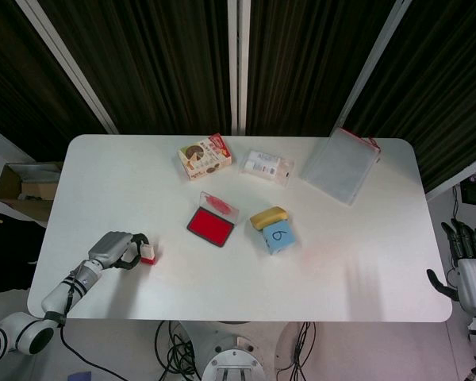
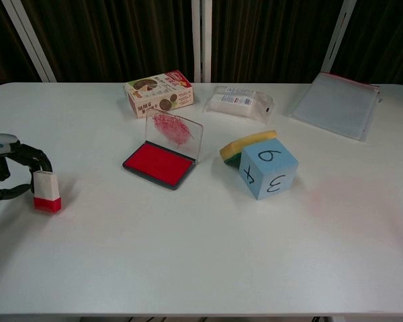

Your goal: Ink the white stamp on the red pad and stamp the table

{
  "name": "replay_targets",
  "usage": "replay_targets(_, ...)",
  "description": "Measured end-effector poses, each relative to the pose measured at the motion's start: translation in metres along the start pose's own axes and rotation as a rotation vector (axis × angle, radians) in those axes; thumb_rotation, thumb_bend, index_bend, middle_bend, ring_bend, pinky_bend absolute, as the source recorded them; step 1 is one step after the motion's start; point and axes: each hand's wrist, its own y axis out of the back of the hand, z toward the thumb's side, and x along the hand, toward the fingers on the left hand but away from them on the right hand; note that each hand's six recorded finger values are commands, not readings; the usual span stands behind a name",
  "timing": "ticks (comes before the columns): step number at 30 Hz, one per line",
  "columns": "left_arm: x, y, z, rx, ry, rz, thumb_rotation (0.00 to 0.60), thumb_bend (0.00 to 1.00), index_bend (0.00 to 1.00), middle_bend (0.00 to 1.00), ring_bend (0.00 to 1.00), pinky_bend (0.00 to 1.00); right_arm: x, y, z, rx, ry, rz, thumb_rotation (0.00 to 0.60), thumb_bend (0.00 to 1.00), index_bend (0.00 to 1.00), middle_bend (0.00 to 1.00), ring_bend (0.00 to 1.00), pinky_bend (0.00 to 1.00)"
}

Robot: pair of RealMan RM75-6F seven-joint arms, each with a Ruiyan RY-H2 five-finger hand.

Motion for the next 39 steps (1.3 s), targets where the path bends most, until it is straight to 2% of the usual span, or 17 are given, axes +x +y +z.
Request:
replay_targets(18,-0.013,0.001,0.000,0.002,-0.014,-0.016,0.600,0.47,0.41,0.44,0.98,1.00,-0.001,-0.002,0.003,0.007,0.000,0.010,0.600,0.18,0.00,0.00,0.00,0.00)
replay_targets(29,-0.019,0.009,-0.001,0.005,-0.021,0.005,0.600,0.47,0.38,0.43,0.97,1.00,-0.001,0.001,0.004,0.014,-0.001,0.004,0.600,0.18,0.00,0.00,0.00,0.00)
replay_targets(33,-0.028,0.025,-0.002,0.015,-0.025,0.069,0.600,0.47,0.37,0.43,0.93,1.00,0.000,0.008,0.007,0.016,0.004,-0.013,0.600,0.18,0.00,0.00,0.00,0.00)
replay_targets(35,-0.037,0.039,-0.002,0.020,-0.029,0.136,0.600,0.47,0.37,0.43,0.87,1.00,0.001,0.011,0.010,0.019,0.012,-0.025,0.600,0.18,0.00,0.00,0.00,0.00)
replay_targets(37,-0.048,0.055,-0.003,0.028,-0.033,0.230,0.600,0.44,0.37,0.42,0.77,0.98,0.002,0.012,0.012,0.022,0.015,-0.026,0.600,0.18,0.00,0.00,0.00,0.00)
replay_targets(38,-0.054,0.063,-0.004,0.032,-0.034,0.278,0.600,0.42,0.37,0.42,0.69,0.93,0.003,0.010,0.012,0.022,0.014,-0.022,0.600,0.18,0.00,0.00,0.00,0.00)
replay_targets(39,-0.061,0.070,-0.004,0.038,-0.034,0.329,0.595,0.41,0.36,0.40,0.58,0.82,0.003,0.009,0.012,0.022,0.013,-0.017,0.600,0.18,0.00,0.00,0.00,0.00)
